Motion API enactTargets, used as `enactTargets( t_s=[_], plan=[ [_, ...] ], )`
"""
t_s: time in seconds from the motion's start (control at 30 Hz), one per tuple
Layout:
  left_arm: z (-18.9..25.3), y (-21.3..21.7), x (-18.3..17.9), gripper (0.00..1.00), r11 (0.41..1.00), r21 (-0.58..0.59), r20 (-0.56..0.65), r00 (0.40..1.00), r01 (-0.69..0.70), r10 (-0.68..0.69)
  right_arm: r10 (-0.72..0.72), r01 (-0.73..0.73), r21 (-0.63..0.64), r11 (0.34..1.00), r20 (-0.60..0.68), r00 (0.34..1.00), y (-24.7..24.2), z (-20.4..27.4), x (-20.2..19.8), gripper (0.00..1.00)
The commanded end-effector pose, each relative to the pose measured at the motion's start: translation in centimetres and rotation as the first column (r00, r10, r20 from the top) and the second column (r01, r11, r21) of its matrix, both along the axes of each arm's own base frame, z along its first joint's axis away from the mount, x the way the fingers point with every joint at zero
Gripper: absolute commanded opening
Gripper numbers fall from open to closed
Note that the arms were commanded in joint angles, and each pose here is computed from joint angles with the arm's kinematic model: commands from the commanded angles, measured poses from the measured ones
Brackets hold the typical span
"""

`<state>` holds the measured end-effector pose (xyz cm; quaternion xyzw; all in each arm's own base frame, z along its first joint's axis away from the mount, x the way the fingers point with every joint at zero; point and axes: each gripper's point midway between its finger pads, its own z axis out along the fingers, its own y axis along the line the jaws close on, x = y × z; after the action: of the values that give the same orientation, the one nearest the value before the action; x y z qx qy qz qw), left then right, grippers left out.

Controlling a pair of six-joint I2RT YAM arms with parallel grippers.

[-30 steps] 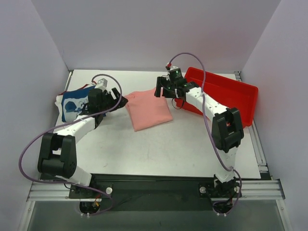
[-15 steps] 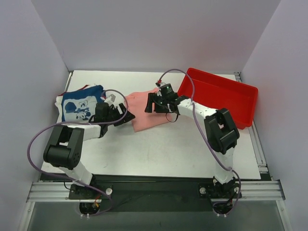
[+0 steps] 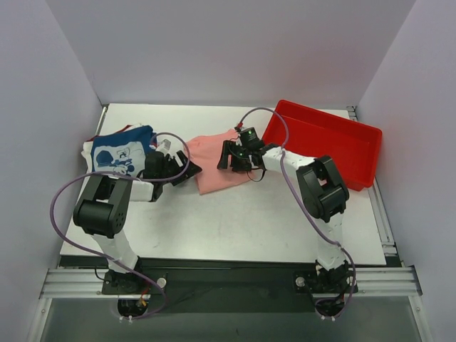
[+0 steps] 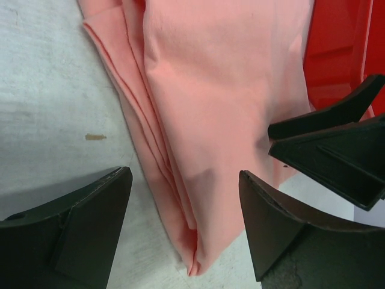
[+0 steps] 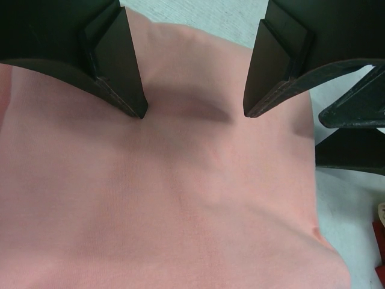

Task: Fold and stack the t-shirts
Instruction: Fold the long partially folded tshirt into a neat square, then put the neatly folded tshirt into the corner of the board with the left arm

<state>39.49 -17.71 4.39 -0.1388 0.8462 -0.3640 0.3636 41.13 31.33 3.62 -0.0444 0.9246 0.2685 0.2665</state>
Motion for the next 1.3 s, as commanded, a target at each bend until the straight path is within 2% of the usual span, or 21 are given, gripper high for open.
enactTargets(
  t_s=[0.0, 0.2, 0.5, 0.6, 0.63, 0.67, 0.73, 0.77, 0.83, 0.87, 1.03, 1.1, 1.13, 1.17, 1.23, 1.27],
  plan=[
    [-1.4, 0.0, 1.0, 0.83, 0.998, 0.032, -0.024, 0.999, -0.044, 0.045, -0.009, 0.008, -0.020, 1.000, -0.048, 0.999, -0.8, -1.1, -0.9, 0.67],
    [-3.0, -1.7, 1.1, 0.82, 0.998, 0.053, -0.056, 0.998, -0.023, 0.026, -0.002, 0.001, -0.010, 1.000, -0.056, 0.998, -0.7, -1.3, -1.2, 0.67],
    [-3.5, -4.1, 1.5, 0.72, 0.997, 0.079, -0.064, 0.998, 0.013, -0.008, 0.013, -0.012, 0.015, 1.000, -0.058, 0.998, -0.5, -0.9, -1.8, 0.67],
    [-3.2, -4.5, 1.6, 0.65, 0.995, 0.095, -0.060, 0.998, 0.018, -0.012, 0.017, -0.016, 0.021, 1.000, -0.062, 0.998, -0.4, -1.0, -2.1, 0.67],
    [-3.3, -4.3, 1.6, 0.61, 0.994, 0.103, -0.060, 0.998, 0.018, -0.012, 0.019, -0.017, 0.023, 1.000, -0.062, 0.998, -0.4, -1.0, -2.1, 0.67],
    [-3.2, -4.2, 1.5, 0.50, 0.994, 0.106, -0.057, 0.998, 0.015, -0.009, 0.020, -0.018, 0.024, 1.000, -0.066, 0.998, -0.4, -1.2, -2.2, 0.67],
    [-2.9, -4.2, 1.7, 0.37, 0.994, 0.113, -0.045, 0.999, 0.015, -0.010, 0.026, -0.024, 0.029, 0.999, -0.067, 0.997, -0.3, -1.2, -2.4, 0.67],
    [-2.9, -4.1, 1.7, 0.20, 0.993, 0.119, -0.048, 0.999, 0.013, -0.007, 0.029, -0.026, 0.030, 0.999, -0.072, 0.997, -0.3, -1.4, -2.6, 0.67],
    [-2.2, -4.2, 2.3, 0.04, 0.990, 0.137, -0.030, 0.999, 0.022, -0.019, 0.038, -0.036, 0.040, 0.999, -0.067, 0.997, -0.2, -1.0, -2.8, 0.67],
    [-2.4, -3.9, 2.1, 0.00, 0.987, 0.161, -0.046, 0.999, 0.026, -0.019, 0.038, -0.036, 0.040, 0.999, -0.064, 0.997, -0.4, -0.8, -2.8, 0.67],
    [1.1, -2.5, 3.8, 0.00, 0.950, 0.311, 0.032, 0.998, 0.034, -0.047, 0.045, -0.044, 0.036, 0.998, -0.026, 0.999, -1.3, 0.9, -3.7, 0.67],
    [1.2, -1.1, 3.5, 0.00, 0.908, 0.417, 0.011, 0.998, 0.050, -0.060, 0.041, -0.041, 0.035, 0.999, -0.011, 0.999, -2.0, 1.8, -4.1, 0.67],
    [3.2, -1.0, 4.5, 0.00, 0.898, 0.439, 0.046, 0.997, 0.038, -0.065, 0.039, -0.038, 0.033, 0.999, -0.008, 0.999, -2.3, 2.1, -4.3, 0.67],
    [2.7, -0.2, 3.7, 0.00, 0.872, 0.486, -0.004, 0.998, 0.059, -0.066, 0.038, -0.038, 0.033, 0.999, 0.001, 0.999, -2.5, 2.4, -4.4, 0.67],
    [4.6, 0.7, 4.8, 0.00, 0.827, 0.559, 0.029, 0.996, 0.054, -0.084, 0.038, -0.038, 0.035, 0.999, 0.017, 0.999, -3.0, 3.2, -4.8, 0.67],
    [4.6, 1.4, 4.5, 0.00, 0.799, 0.598, 0.001, 0.997, 0.065, -0.082, 0.037, -0.038, 0.033, 0.999, 0.024, 0.999, -3.2, 3.5, -4.9, 0.67]
  ],
)
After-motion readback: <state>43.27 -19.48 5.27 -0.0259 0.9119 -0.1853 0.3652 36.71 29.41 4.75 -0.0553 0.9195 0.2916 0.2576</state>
